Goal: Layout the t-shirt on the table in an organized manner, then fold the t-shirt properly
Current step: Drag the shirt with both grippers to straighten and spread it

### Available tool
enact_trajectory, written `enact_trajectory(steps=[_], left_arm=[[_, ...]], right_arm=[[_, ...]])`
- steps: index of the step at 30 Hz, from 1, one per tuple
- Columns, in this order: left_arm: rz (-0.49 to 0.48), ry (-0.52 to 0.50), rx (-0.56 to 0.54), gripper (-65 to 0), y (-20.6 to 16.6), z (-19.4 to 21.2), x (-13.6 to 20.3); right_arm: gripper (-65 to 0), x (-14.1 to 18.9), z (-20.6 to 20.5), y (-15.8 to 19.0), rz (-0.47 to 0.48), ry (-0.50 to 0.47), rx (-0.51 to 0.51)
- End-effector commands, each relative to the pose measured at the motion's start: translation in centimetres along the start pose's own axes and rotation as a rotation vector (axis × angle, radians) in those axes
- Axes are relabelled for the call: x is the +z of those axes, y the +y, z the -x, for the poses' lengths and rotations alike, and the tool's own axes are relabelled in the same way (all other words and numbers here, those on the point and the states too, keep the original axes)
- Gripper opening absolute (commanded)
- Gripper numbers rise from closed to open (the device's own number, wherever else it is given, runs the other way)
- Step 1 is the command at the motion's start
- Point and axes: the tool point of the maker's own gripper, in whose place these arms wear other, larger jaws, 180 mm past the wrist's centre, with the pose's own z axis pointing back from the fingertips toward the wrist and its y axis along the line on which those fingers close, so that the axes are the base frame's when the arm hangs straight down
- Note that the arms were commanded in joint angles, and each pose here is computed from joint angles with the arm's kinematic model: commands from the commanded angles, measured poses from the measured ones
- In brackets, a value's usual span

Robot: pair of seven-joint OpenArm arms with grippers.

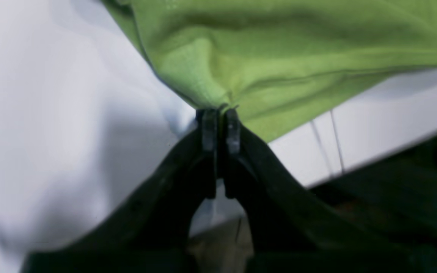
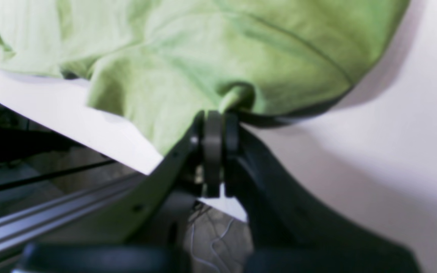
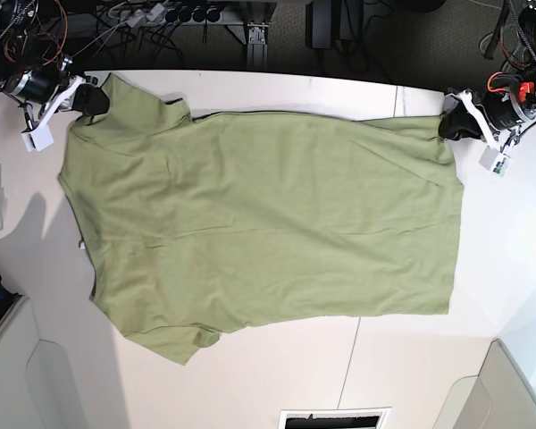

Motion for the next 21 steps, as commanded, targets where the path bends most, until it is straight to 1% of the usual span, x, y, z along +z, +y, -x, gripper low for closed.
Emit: enact_trajectory(steps=[1,4,9,12,17,21], left_arm=[[0.004,0.001,-0.028,-65.0,0.1,-0.8,0.9],[0.041,-0.002,-0.049,-65.0,-0.6,-1.9,1.8],[0.03,-0.033,-0.088,-65.0,-0.5,-3.3,2.4],[0.009,-0.056,-0.105,-65.0,-0.1,-4.1,2.4],[-0.044,-0.123,-0.147,-65.0,0.8,-5.8,2.6],[-0.068,-0.128,-0.158,-65.0,1.4,-5.8,2.5]], right_arm=[[-65.0,1.0,-1.6,0.2,-0.007,-0.048,0.028],[-65.0,2.0,-2.7,0.2,-0.003,-0.092,0.046],[-65.0,3.5,-5.0,0.8,0.015,-0.165,0.101],[-65.0,3.8,-6.8,1.2,0.017,-0.216,0.129],[-65.0,4.0,-11.1,0.8,0.05,-0.317,0.171],[-65.0,3.6,-14.5,0.8,0.035,-0.375,0.173]])
